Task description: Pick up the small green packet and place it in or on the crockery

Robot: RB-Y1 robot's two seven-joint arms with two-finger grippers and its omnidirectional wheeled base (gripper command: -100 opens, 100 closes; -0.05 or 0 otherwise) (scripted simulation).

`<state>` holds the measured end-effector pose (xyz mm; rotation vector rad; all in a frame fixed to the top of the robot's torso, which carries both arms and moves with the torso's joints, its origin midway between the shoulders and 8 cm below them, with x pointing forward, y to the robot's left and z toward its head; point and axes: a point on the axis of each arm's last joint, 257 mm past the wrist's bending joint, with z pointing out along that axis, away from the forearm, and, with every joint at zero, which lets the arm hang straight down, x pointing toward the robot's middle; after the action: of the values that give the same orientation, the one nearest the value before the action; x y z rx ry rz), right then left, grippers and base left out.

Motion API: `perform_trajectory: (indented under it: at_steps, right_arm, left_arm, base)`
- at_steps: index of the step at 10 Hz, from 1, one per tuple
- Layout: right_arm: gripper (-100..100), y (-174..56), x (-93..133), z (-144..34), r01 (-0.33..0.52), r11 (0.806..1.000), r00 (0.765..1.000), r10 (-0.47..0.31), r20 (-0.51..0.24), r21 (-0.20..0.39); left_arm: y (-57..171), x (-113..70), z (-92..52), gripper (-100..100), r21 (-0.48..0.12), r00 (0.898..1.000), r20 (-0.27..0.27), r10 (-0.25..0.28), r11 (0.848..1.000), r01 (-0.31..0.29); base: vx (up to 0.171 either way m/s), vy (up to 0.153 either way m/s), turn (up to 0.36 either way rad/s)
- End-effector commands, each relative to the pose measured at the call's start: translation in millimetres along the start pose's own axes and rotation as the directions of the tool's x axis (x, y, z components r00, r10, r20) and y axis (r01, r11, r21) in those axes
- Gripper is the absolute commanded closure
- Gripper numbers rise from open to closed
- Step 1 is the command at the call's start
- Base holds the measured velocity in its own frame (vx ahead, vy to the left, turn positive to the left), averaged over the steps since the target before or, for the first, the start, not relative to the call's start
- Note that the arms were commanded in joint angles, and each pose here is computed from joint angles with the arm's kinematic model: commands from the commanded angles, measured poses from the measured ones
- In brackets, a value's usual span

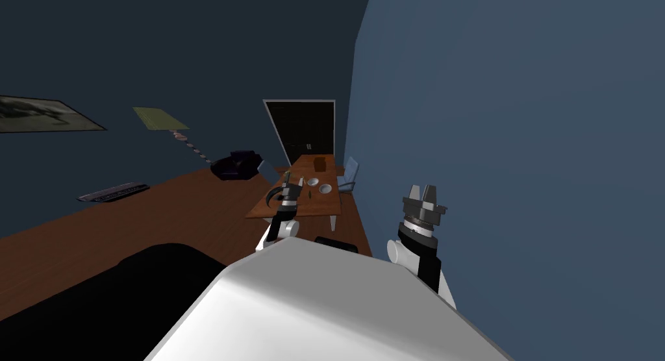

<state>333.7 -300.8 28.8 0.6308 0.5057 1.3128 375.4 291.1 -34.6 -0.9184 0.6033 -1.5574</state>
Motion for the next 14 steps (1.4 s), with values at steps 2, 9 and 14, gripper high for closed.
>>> perform_trajectory:
  at_steps: [2, 9, 14]
  right_arm:
    - [0, 0.0, 0.0, 0.0, 0.0, 1.0, 1.0, 0.0, 0.0, 0.0]
    - [0, 0.0, 0.0, 0.0, 0.0, 1.0, 1.0, 0.0, 0.0, 0.0]
    - [0, 0.0, -0.1, -0.1, 0.0, 1.0, 1.0, 0.0, 0.0, 0.0]
  left_arm:
    - [19.5, -10.6, -3.5, -100, -0.027, 0.996, 0.022, -0.09, 0.996, 0.091]
    - [75.7, -43.5, -22.3, -100, -0.074, 0.939, 0.126, -0.319, 0.941, 0.33]
    - [109.4, -73.3, -38.2, -100, -0.048, 0.85, 0.221, -0.478, 0.865, 0.5]
  base:
    - [-0.083, 0.082, -0.131]
    - [-0.059, 0.063, -0.129]
    - [-0.049, 0.054, -0.136]
